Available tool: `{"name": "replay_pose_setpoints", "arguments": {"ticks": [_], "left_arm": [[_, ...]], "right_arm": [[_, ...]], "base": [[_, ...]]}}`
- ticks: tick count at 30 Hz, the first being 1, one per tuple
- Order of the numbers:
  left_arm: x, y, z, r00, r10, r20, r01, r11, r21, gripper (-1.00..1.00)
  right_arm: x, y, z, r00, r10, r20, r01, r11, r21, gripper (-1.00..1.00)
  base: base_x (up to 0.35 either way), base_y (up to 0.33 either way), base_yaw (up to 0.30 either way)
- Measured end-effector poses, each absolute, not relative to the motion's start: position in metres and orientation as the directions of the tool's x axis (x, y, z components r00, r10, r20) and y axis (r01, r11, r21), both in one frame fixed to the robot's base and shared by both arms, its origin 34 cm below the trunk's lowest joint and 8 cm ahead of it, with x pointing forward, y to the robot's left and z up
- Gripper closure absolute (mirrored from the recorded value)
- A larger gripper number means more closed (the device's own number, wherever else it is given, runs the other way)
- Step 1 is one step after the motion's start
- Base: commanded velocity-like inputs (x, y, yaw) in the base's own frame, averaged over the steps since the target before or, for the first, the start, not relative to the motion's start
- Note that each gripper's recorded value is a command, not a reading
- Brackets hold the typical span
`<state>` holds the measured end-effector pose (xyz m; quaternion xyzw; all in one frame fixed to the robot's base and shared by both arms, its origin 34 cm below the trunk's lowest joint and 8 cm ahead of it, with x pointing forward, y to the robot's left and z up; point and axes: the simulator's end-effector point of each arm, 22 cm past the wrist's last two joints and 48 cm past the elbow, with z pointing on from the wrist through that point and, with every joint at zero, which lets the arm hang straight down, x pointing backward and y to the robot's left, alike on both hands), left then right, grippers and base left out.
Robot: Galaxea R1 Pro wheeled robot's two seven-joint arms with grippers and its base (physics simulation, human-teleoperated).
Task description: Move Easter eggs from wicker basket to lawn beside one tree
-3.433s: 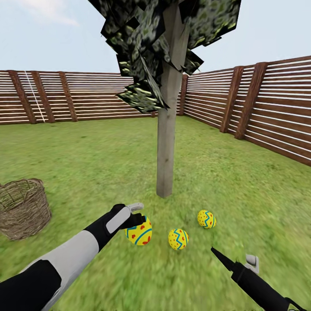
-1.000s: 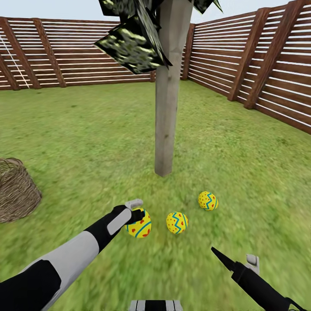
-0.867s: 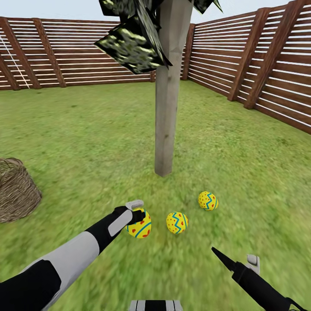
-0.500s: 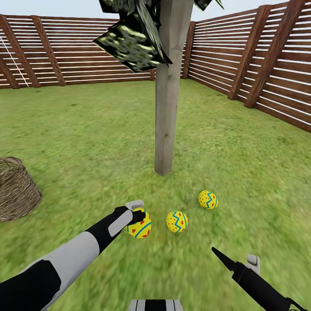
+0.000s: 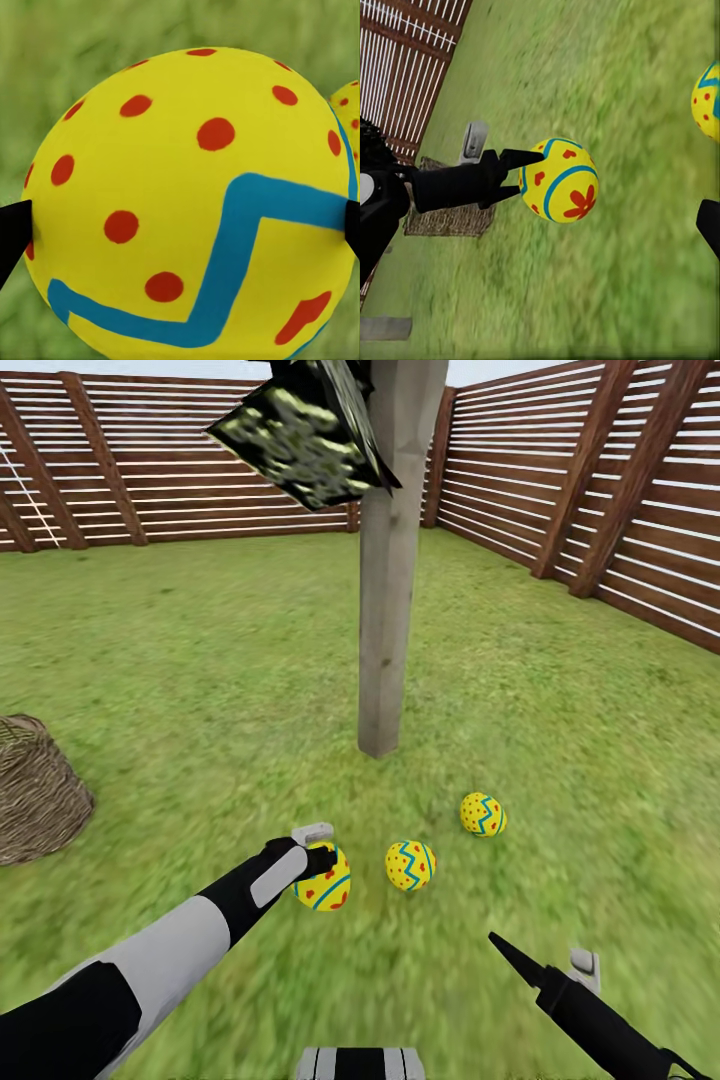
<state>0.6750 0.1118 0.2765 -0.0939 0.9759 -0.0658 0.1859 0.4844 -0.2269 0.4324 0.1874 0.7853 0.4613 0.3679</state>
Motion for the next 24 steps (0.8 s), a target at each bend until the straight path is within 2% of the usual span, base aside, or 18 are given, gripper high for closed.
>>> {"name": "replay_pose_setpoints", "arguments": {"ticks": [24], "left_arm": [[0.659, 0.111, 0.235, -0.935, -0.208, -0.289, -0.169, 0.974, -0.154, 1.00]], "right_arm": [[0.479, -0.227, 0.403, -0.685, 0.633, -0.361, 0.012, 0.505, 0.863, -1.00]], "base": [[0.001, 0.000, 0.000]]}}
